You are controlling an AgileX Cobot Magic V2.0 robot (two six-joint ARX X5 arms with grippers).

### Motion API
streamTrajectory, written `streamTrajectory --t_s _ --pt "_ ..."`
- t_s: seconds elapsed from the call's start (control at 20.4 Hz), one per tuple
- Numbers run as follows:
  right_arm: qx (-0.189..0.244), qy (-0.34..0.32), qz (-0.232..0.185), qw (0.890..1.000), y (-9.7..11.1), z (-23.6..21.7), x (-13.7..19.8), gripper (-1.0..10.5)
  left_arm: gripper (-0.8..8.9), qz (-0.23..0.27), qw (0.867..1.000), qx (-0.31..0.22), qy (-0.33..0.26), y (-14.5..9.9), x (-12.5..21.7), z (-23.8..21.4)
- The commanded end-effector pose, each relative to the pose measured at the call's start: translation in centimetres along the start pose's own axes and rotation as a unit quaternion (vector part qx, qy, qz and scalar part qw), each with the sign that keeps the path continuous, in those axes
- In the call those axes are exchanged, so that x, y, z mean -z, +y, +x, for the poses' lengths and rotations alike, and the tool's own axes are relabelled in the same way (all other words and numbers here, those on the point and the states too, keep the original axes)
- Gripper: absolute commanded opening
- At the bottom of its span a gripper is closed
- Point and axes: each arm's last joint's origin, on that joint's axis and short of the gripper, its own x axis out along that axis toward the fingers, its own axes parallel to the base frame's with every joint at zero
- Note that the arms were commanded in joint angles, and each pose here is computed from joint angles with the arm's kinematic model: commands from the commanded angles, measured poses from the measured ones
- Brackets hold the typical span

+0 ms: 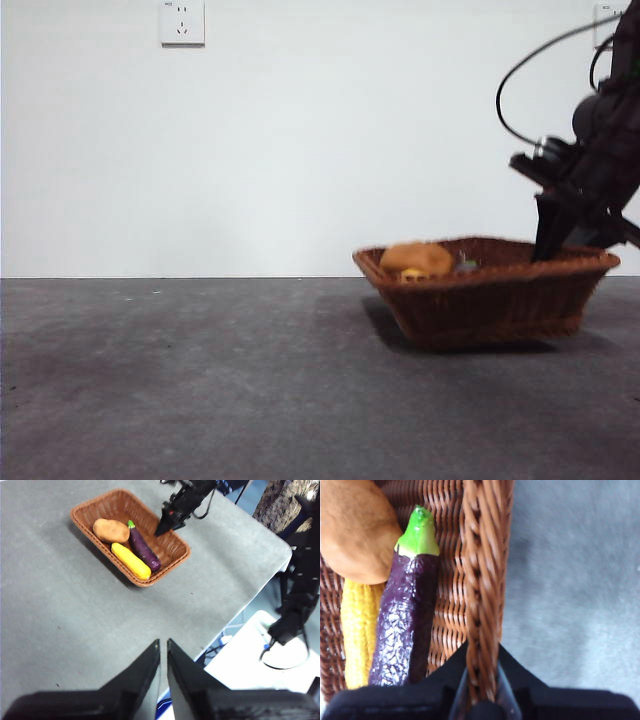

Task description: Help me put the vegetables on the table into the basket

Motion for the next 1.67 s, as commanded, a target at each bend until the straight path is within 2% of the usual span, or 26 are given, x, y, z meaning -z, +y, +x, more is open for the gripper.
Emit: streamTrajectory --t_s 0.05,0.2,0.25,0.34,0.39,0.44,0.54,0.59,0.69,0.74,0.83,0.88,0.98,1.03,1.08,1.18,1.27,1.37,1.47,1.67 --pt "0.003 -0.001 0.002 1.0 -0.8 0.5 -0.4 -0.2 0.26 -0.021 1.0 0.005 -0.021 -0.3 0.7 -1.1" --pt "0.038 0.004 0.009 0.999 -1.5 0.8 -0.3 -0.1 0.26 -0.019 0.999 0.007 -0.04 -0.6 1.5 -2.3" --pt "0.047 0.003 0.008 0.999 -1.5 0.8 -0.4 0.6 0.26 -0.018 0.999 0.007 -0.043 -0.7 1.6 -2.5" --pt "0.052 0.003 0.021 0.998 -1.5 0.8 -0.4 5.1 0.26 -0.017 0.999 0.008 -0.046 -0.7 1.7 -2.7" --pt "0.052 0.004 0.029 0.998 -1.5 0.7 -0.3 6.4 0.26 -0.017 0.999 0.008 -0.046 -0.7 1.7 -2.7" --pt "0.054 0.003 0.03 0.998 -1.3 0.4 -0.3 6.3 0.26 -0.013 0.999 0.008 -0.046 -0.7 1.7 -2.7" --pt "0.087 -0.019 0.028 0.996 0.0 -2.1 0.0 6.2 0.26 0.008 0.999 0.001 -0.047 -0.7 1.7 -2.7" --pt "0.116 -0.039 0.021 0.992 1.1 -4.1 0.4 6.2 0.26 0.02 0.998 -0.024 -0.049 -0.5 1.7 -2.7" --pt "0.163 -0.091 0.005 0.982 4.2 -9.6 2.3 4.8 0.27 0.045 0.993 -0.097 -0.053 -0.1 1.7 -2.7" --pt "0.175 -0.121 -0.006 0.977 6.1 -12.6 3.9 3.9 0.27 0.055 0.99 -0.122 -0.053 0.0 1.7 -2.7" --pt "0.182 -0.194 -0.029 0.964 9.7 -18.3 8.1 1.5 0.27 0.064 0.988 -0.13 -0.052 0.1 1.7 -2.8" --pt "0.176 -0.238 -0.041 0.954 11.7 -21.1 11.0 -0.3 0.27 0.064 0.988 -0.13 -0.053 0.0 1.7 -2.8" --pt "0.168 -0.311 -0.05 0.934 14.5 -25.2 17.0 -0.1 0.27 0.065 0.988 -0.129 -0.058 0.0 1.9 -3.1" --pt "0.172 -0.34 -0.053 0.923 15.3 -26.5 19.5 -0.1 0.27 0.065 0.988 -0.129 -0.06 -0.1 2.1 -3.2" --pt "0.178 -0.365 -0.058 0.912 15.9 -27.5 21.9 -0.1 0.27 0.065 0.988 -0.129 -0.061 -0.1 2.1 -3.3" --pt "0.191 -0.396 -0.062 0.896 16.5 -28.6 25.3 -0.1 0.27 0.064 0.988 -0.129 -0.063 -0.1 2.1 -3.3" --pt "0.22 -0.403 -0.049 0.887 16.6 -29.0 28.0 0.0 0.27 0.063 0.988 -0.128 -0.057 0.0 1.9 -3.0" --pt "0.26 -0.389 -0.028 0.884 16.3 -28.9 29.8 0.0 0.27 0.061 0.989 -0.128 -0.047 0.1 1.5 -2.4" --pt "0.284 -0.398 -0.018 0.872 16.2 -29.1 30.2 0.0 0.27 0.059 0.989 -0.128 -0.034 0.3 1.0 -1.6" --pt "0.288 -0.393 -0.016 0.873 16.1 -29.1 29.8 0.0 0.27 0.054 0.99 -0.129 -0.008 0.7 0.1 -0.1"
